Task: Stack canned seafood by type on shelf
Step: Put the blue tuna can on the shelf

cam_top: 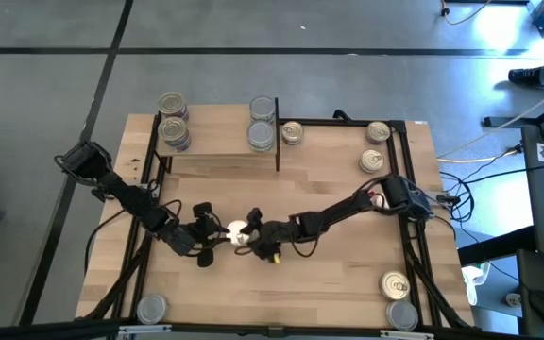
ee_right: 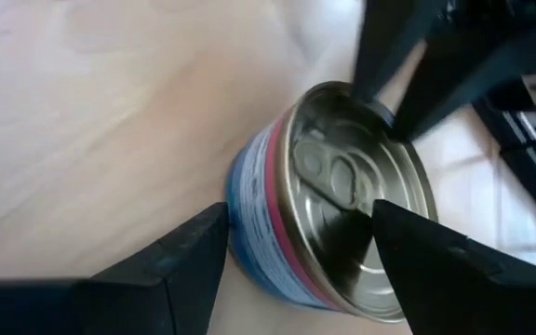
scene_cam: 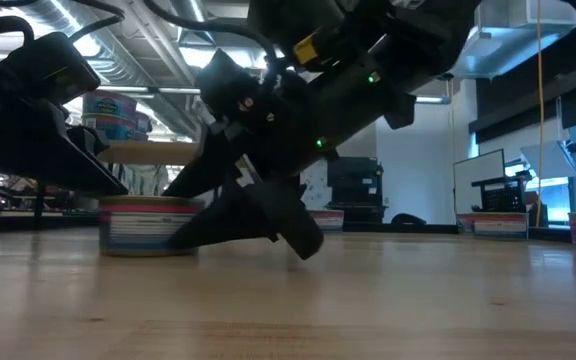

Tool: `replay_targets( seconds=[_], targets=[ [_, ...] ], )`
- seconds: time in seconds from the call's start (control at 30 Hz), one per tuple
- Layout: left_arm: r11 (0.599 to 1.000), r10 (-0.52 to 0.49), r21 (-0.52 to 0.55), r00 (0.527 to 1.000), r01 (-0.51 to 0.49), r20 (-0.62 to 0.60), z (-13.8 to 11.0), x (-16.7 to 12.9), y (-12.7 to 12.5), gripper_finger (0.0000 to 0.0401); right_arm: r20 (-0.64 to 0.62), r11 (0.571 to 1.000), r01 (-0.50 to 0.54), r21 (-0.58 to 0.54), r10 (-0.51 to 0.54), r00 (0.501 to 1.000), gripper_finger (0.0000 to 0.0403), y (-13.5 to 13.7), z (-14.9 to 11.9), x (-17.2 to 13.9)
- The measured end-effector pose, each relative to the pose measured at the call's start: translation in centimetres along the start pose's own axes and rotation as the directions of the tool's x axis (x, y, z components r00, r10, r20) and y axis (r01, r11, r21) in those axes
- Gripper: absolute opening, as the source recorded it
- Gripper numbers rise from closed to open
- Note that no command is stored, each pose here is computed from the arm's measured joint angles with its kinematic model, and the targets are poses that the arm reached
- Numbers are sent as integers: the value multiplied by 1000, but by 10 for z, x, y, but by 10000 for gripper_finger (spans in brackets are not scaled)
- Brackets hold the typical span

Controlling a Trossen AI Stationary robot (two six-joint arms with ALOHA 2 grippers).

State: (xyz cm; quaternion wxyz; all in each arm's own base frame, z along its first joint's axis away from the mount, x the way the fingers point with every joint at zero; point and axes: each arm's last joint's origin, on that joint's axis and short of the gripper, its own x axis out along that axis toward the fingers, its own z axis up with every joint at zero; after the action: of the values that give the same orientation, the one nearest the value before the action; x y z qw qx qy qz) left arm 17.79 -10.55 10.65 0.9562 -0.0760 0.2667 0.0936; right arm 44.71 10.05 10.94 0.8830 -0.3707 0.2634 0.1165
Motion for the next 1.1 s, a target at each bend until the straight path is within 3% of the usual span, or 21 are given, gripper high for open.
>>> replay_targets(
  seconds=[0.2,0.37,0.57,0.7,0.87,1.1],
  targets=[
    [1000,1,-2,1000,-1,0,0,0,0,117,32,996,-23,82,20,999,264,0,2,0],
    [1000,-15,-2,1000,15,21,2,0,-2,117,-12,989,35,144,-34,999,264,5,10,-6],
    [998,-58,23,996,57,67,18,0,-10,117,3,989,47,138,-48,999,264,-2,37,-36],
    [999,-29,38,997,26,76,28,5,-10,117,-25,983,15,183,-11,1000,264,-8,42,-52],
    [998,14,59,1000,-13,-10,29,11,-3,117,-32,977,61,206,-56,998,264,-15,45,-57],
    [999,-5,53,1000,7,-28,34,13,-4,117,12,974,68,218,-72,997,264,-17,49,-57]
  ],
)
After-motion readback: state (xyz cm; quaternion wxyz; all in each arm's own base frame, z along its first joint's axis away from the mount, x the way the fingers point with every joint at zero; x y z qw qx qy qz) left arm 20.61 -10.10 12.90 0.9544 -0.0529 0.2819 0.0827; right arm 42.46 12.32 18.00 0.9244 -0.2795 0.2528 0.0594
